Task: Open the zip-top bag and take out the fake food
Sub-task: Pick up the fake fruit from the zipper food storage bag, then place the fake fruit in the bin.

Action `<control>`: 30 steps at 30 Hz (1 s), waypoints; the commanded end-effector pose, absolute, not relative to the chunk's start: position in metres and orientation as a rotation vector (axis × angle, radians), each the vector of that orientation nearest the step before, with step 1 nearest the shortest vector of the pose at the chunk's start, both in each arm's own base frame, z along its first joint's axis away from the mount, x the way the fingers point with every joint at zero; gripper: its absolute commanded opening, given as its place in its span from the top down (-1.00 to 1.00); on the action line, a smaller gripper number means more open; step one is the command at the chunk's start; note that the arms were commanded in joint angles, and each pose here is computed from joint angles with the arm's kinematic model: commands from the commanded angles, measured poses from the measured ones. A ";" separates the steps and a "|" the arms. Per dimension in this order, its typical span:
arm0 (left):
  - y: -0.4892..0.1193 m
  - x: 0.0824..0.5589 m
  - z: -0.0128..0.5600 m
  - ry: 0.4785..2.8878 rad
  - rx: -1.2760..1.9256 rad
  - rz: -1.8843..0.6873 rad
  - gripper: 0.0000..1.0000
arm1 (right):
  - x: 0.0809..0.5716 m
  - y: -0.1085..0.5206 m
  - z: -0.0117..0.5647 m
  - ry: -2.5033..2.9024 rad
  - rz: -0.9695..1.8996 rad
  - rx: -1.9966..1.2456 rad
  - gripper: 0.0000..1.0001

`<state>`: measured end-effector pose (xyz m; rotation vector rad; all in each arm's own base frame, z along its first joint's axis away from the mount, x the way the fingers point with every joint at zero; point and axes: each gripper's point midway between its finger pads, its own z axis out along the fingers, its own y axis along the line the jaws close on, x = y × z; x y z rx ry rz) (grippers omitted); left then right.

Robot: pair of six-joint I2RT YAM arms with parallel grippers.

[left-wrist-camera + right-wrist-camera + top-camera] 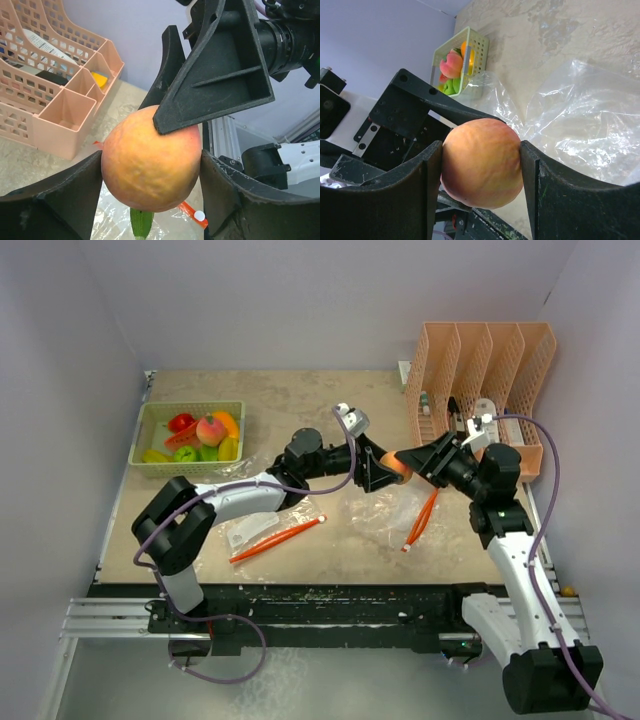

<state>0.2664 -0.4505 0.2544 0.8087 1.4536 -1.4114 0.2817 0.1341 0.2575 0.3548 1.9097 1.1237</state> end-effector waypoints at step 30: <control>-0.011 0.435 0.232 1.759 -0.632 -0.693 -0.17 | 0.289 0.118 0.223 1.976 0.973 0.416 -0.47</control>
